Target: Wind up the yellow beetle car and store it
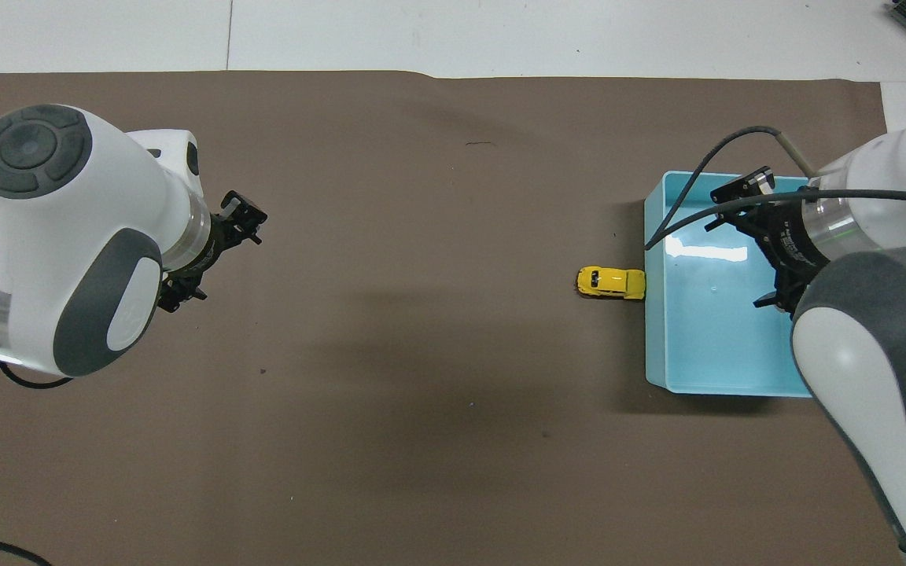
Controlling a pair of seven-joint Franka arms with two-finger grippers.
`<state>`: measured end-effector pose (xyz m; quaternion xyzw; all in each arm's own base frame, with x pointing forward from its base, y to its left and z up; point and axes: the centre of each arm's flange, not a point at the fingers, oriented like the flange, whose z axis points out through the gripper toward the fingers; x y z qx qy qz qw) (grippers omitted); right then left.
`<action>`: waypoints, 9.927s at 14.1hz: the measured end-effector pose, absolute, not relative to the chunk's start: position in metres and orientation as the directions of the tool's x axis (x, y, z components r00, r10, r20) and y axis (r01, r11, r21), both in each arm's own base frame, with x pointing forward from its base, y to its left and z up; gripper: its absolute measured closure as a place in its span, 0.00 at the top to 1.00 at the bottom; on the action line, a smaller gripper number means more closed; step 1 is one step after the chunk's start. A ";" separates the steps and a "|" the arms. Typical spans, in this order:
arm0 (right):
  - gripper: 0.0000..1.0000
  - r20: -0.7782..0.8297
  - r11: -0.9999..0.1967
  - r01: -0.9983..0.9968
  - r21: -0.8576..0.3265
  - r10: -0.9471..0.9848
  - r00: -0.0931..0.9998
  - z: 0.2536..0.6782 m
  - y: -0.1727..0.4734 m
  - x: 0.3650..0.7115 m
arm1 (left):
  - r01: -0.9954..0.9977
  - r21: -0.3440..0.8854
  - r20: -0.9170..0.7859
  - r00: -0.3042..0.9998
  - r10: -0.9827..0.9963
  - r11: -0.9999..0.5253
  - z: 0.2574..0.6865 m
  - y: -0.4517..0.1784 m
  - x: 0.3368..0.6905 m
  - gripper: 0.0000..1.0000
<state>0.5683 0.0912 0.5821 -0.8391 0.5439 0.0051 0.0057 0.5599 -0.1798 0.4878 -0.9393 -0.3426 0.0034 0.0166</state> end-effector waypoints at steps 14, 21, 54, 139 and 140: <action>1.00 -0.005 -0.073 -0.997 0.011 -0.997 0.073 0.481 0.115 0.600 | 0.203 -0.014 -0.003 0.979 0.203 -0.979 0.515 -0.094 0.531 1.00; 1.00 -0.012 0.020 -1.000 -0.005 -1.000 -0.020 0.395 0.125 0.605 | -0.005 -0.012 -0.029 1.000 -0.004 -1.000 0.525 -0.042 0.527 1.00; 0.49 0.220 -0.042 -0.997 -0.063 -0.975 0.027 0.325 0.202 0.586 | -0.057 -0.004 0.034 0.998 -0.057 -0.998 0.602 -0.030 0.531 1.00; 0.49 0.145 -0.999 0.001 0.034 0.006 0.989 0.381 -0.018 0.550 | -0.099 -0.018 0.015 0.995 -0.099 -0.995 0.600 -0.046 0.530 1.00; 0.49 0.144 -0.999 0.002 0.033 0.007 0.990 0.378 -0.018 0.549 | -0.099 -0.018 0.015 0.995 -0.099 -0.995 0.600 -0.046 0.530 1.00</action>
